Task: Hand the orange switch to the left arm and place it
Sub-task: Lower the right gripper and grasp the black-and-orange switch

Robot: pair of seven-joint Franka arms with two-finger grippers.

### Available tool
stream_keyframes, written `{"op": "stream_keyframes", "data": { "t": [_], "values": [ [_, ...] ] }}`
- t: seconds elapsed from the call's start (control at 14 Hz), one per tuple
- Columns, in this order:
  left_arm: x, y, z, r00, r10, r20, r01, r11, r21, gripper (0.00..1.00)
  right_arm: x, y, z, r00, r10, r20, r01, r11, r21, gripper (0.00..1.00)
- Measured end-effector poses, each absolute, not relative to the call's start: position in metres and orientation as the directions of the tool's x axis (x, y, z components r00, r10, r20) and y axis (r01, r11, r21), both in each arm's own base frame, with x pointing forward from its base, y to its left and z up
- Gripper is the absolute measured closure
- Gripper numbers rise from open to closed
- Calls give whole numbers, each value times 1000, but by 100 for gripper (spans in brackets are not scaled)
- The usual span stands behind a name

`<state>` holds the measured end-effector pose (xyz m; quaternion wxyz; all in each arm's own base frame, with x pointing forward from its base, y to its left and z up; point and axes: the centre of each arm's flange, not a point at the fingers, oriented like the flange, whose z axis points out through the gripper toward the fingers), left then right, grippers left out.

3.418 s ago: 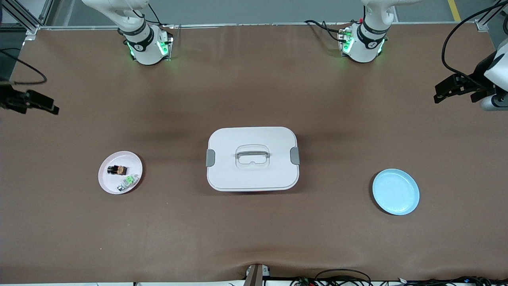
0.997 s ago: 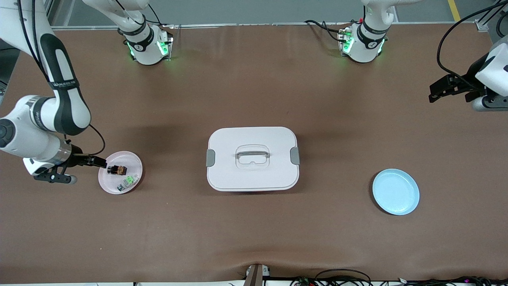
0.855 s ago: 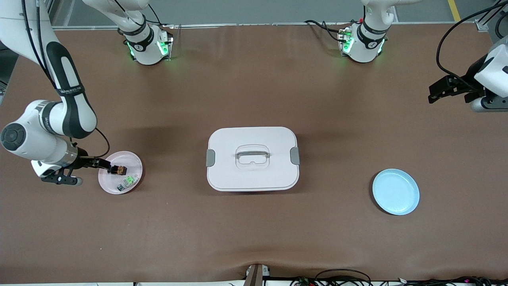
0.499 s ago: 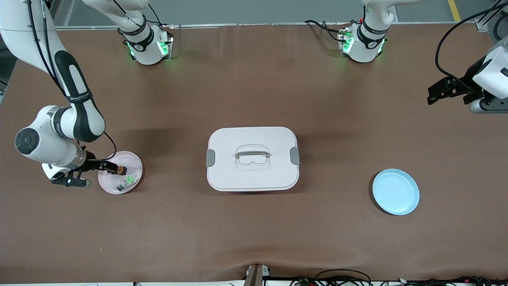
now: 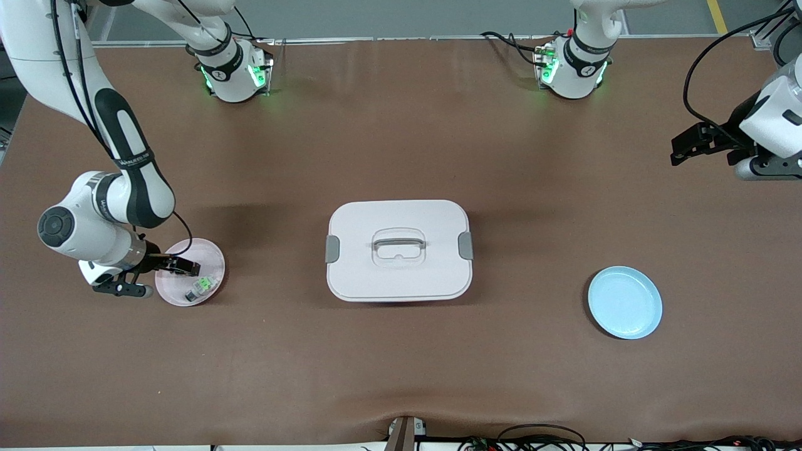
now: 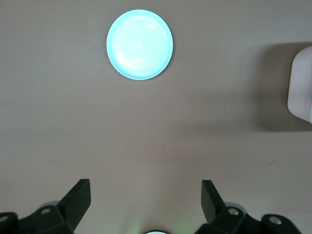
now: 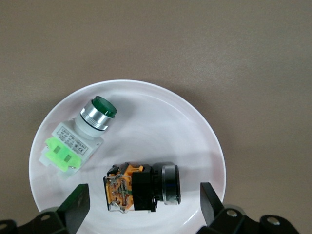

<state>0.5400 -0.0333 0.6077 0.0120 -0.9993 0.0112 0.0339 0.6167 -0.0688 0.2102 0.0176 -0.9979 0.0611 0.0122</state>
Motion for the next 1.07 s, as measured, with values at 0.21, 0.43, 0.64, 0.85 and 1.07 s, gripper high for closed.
{"op": "stream_keyframes", "data": {
  "t": [0.21, 0.43, 0.64, 0.85, 1.07],
  "values": [
    [540, -35, 605, 997, -26, -70, -27, -999, -23, 0, 616, -65, 203, 993, -116, -33, -117, -993, -34, 0],
    [540, -37, 602, 997, -28, -74, -30, -999, -24, 0, 615, -64, 199, 993, -116, -34, -117, -993, -33, 0],
    [540, -38, 600, 997, -31, -75, -32, -999, -24, 0, 614, -65, 192, 993, -116, -33, -117, -993, -32, 0],
    [540, -40, 599, 996, -35, -77, -37, -999, -24, 0, 612, -64, 186, 992, -116, -44, -117, -993, -31, 0],
    [540, -40, 600, 997, -34, -75, -36, -999, -24, 0, 610, -64, 182, 992, -115, -50, -117, -993, -31, 0]
  ]
}}
